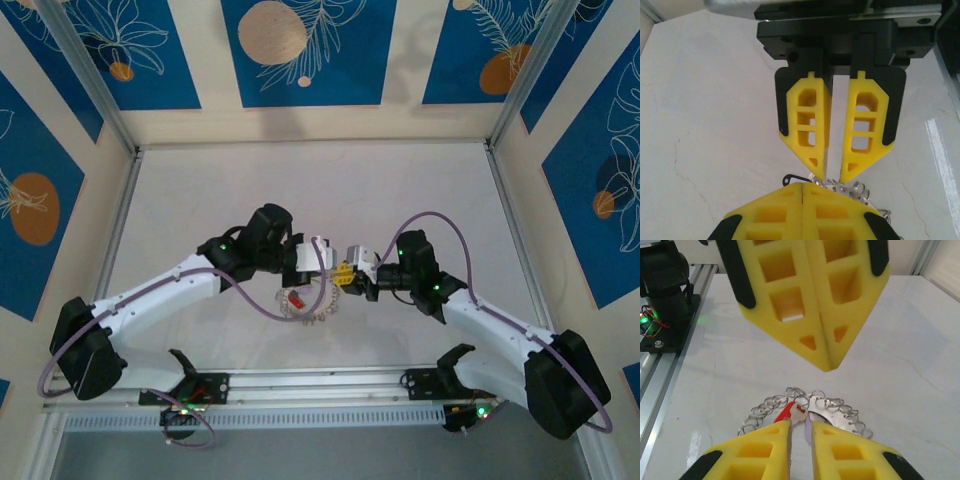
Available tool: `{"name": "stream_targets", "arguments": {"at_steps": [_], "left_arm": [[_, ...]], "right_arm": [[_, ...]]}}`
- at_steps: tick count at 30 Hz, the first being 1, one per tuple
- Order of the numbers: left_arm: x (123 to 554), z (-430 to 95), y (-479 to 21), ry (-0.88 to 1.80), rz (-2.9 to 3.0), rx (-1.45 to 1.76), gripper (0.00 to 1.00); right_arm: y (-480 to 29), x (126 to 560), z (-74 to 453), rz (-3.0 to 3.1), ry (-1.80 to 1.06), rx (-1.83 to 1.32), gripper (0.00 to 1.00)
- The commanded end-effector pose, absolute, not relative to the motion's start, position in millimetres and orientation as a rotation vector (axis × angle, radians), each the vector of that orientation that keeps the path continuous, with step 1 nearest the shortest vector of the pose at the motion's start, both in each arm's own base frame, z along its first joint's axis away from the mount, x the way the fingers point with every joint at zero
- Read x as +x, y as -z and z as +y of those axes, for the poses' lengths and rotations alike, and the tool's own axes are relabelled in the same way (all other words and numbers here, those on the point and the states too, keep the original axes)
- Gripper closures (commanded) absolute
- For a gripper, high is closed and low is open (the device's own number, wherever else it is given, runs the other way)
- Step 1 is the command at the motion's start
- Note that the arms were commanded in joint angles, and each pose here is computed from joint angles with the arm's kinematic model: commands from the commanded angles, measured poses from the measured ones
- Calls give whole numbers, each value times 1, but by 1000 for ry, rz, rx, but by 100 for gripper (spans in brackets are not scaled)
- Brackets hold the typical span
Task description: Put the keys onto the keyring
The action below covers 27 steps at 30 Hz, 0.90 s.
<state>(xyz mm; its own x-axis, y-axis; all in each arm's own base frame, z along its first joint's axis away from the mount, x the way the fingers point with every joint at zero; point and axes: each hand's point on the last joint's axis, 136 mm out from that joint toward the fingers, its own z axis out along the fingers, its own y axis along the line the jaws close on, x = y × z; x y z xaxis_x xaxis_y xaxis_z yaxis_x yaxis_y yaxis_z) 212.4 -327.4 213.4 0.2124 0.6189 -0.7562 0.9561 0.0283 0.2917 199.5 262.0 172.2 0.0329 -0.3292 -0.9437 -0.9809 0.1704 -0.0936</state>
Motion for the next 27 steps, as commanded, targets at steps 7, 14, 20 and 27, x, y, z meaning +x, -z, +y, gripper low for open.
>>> {"name": "stream_targets", "arguments": {"at_steps": [7, 14, 20, 27], "left_arm": [[264, -255, -212, 500, 1883, 1142, 92], [302, -145, -196, 291, 2239, 377, 50], [298, -84, -167, 260, 2464, -46, 14], [302, -57, -116, 427, 2625, -370, 10]], "right_arm": [[-166, 209, 276, 1488, -813, -1393, 81], [-155, 209, 316, 1504, -804, -1473, 66], [-158, 253, 343, 1916, -873, -1058, 76], [-120, 274, 348, 2466, -726, -623, 74]]}}
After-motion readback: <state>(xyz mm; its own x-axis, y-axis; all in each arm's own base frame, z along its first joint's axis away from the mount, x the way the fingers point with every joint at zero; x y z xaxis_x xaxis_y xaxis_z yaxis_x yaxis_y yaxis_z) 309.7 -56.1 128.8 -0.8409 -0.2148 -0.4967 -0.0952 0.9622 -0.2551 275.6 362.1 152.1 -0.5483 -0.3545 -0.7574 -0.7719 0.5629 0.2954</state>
